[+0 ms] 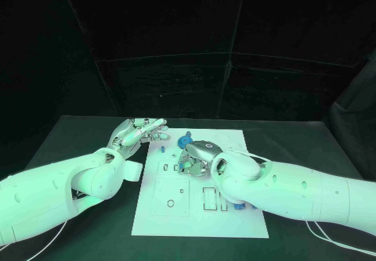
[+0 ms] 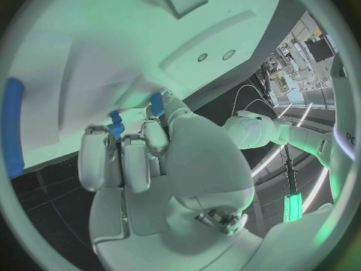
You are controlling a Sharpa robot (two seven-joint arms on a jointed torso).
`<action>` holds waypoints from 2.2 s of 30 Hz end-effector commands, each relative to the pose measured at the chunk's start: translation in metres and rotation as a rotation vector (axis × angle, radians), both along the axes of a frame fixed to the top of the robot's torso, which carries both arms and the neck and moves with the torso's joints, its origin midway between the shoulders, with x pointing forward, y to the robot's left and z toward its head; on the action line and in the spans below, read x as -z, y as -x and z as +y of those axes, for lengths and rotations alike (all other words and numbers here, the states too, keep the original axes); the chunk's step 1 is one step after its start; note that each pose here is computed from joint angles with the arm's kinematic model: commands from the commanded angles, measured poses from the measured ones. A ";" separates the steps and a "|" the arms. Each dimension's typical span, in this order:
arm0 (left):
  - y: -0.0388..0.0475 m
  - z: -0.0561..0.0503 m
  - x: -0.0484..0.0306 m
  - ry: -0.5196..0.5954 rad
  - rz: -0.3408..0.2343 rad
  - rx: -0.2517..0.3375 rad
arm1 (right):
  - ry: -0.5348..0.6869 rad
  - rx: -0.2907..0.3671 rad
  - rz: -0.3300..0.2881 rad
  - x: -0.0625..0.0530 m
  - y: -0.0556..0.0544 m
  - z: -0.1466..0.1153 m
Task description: Assemble the parts on the task board
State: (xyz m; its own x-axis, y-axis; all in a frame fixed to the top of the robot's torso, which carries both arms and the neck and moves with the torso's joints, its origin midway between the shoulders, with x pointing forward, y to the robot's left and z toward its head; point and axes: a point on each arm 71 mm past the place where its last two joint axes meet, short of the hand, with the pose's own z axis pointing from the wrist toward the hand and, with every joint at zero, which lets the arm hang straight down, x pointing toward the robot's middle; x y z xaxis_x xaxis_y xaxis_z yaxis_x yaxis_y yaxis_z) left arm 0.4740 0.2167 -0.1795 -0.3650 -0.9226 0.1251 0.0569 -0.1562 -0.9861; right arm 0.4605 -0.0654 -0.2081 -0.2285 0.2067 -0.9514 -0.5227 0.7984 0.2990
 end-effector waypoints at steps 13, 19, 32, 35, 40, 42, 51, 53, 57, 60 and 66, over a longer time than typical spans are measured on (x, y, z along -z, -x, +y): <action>-0.0005 0.000 -0.0009 0.003 0.000 0.002 | 0.054 0.020 0.012 0.005 0.001 -0.001; -0.0006 0.001 -0.0008 0.002 0.001 0.001 | 0.047 0.023 0.006 0.004 0.001 0.000; -0.0010 0.001 -0.0004 0.001 0.003 0.001 | -0.029 0.048 -0.048 -0.003 0.001 -0.001; -0.0014 0.002 0.0002 -0.008 0.007 -0.002 | -0.088 0.018 -0.076 -0.007 0.004 -0.001; -0.0023 0.004 0.0020 -0.053 0.012 -0.012 | -0.191 -0.110 -0.067 -0.013 0.013 -0.002; -0.0029 0.006 0.0032 -0.075 0.019 -0.019 | -0.243 -0.164 -0.066 -0.017 0.018 -0.007; -0.0074 0.012 0.0184 -0.315 0.141 0.029 | -0.466 -0.179 -0.014 -0.059 0.013 -0.060; -0.0091 0.009 0.0216 -0.420 0.191 0.073 | -0.497 -0.132 -0.006 -0.074 0.005 -0.085; -0.0118 0.001 0.0251 -0.639 0.266 0.180 | -0.534 -0.034 -0.001 -0.091 -0.009 -0.127; -0.0159 -0.005 0.0226 -0.815 0.282 0.243 | -0.549 0.022 0.003 -0.096 -0.015 -0.148; -0.0288 -0.014 0.0162 -1.126 0.295 0.304 | -0.552 0.080 0.016 -0.099 -0.020 -0.167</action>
